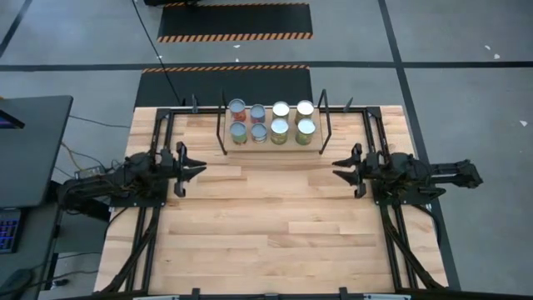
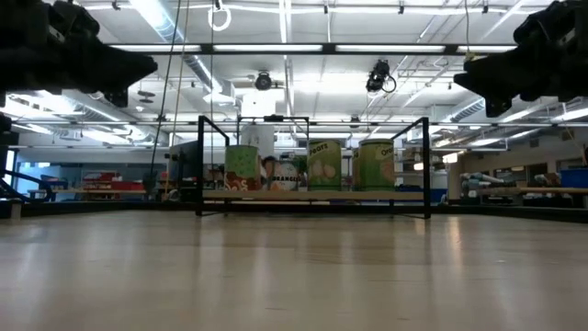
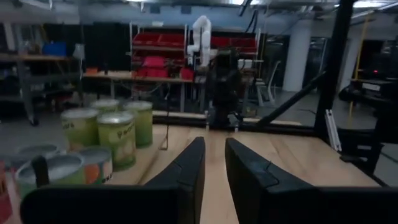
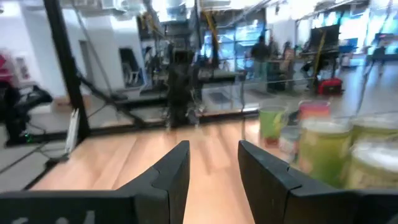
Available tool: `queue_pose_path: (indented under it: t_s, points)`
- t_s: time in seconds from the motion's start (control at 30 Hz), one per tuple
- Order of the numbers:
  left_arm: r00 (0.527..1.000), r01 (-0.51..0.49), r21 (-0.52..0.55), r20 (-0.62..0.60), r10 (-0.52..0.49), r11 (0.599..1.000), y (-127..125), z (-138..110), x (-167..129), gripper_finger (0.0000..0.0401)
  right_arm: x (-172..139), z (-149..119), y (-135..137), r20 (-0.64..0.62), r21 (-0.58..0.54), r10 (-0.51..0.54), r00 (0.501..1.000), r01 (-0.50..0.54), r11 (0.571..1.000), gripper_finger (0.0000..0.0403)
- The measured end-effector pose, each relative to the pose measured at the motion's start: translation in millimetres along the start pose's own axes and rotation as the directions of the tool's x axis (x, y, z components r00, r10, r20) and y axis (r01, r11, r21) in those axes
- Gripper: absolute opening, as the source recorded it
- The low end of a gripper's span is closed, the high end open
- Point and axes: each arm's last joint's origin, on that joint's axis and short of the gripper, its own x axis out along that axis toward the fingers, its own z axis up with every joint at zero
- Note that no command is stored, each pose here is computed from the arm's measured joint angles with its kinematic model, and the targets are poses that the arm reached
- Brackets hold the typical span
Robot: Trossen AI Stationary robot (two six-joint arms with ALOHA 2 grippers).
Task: Pick and place cans onto a shelf
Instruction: Return to Home Position
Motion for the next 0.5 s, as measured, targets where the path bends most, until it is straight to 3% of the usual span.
queue_pose_path:
  t_s: [0.23,0.5]
  points:
    - [0.998,0.041,0.111,0.035,-0.045,0.993,-2.9,3.4,-0.4,0.0069,0.9,-2.5,-0.4,0.012,0.008,-0.012,1.0,0.012,1.0,0.0144]
    - [1.0,-0.022,0.164,0.007,0.021,0.986,-0.7,0.5,-0.2,0.0068,1.0,-9.6,-3.7,-0.057,-0.076,-0.111,0.992,0.107,0.991,0.0144]
